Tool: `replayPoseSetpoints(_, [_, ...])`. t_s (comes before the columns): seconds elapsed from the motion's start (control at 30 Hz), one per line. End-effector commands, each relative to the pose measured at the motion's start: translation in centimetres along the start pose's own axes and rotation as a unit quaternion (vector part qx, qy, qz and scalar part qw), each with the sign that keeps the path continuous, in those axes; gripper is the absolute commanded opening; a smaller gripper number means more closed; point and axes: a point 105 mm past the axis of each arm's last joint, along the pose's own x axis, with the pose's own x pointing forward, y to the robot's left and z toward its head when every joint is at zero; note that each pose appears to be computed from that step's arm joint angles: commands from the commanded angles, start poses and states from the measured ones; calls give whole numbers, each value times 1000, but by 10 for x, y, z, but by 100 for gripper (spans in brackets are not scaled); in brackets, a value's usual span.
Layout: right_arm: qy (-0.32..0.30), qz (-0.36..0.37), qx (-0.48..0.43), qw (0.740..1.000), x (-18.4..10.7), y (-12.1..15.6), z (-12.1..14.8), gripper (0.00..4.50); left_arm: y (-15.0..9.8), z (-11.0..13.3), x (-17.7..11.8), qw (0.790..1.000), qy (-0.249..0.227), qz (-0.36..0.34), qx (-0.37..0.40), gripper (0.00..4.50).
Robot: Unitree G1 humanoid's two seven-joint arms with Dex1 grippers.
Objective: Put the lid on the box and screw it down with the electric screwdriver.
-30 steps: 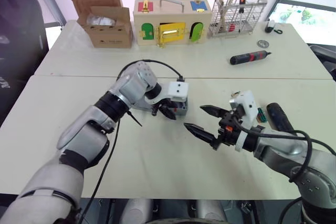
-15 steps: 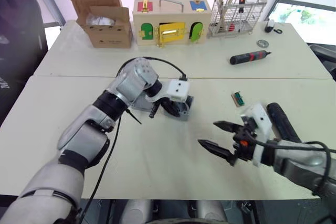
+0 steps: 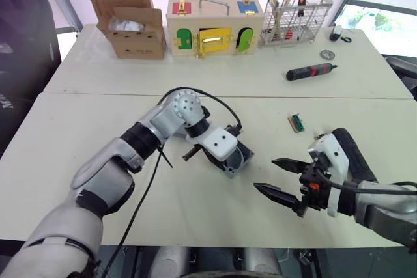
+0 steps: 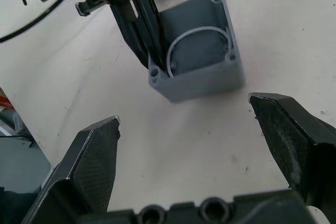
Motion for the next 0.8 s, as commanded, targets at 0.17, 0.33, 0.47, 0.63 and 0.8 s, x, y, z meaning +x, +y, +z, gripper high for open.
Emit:
replayPoseSetpoints(0.17, [-24, 3, -4, 1000, 1, 14, 5, 450, 3, 6, -3, 999, -2, -12, 33, 62])
replayPoseSetpoints(0.33, [-24, 2, -5, 1000, 1, 12, 6, 450, 10, 10, -12, 1000, -11, 10, 27, 302])
replayPoseSetpoints(0.47, [-29, 8, -12, 999, -2, 9, 12, 450, 25, 26, -37, 995, -68, 77, -21, 444])
replayPoseSetpoints(0.63, [-76, 47, -33, 995, -18, 10, 48, 450, 25, 27, -108, 955, -149, 203, -156, 444])
replayPoseSetpoints(0.8, [-104, 88, -28, 990, -18, 5, 74, 450, 37, -3, -172, 838, -133, 447, -281, 444])
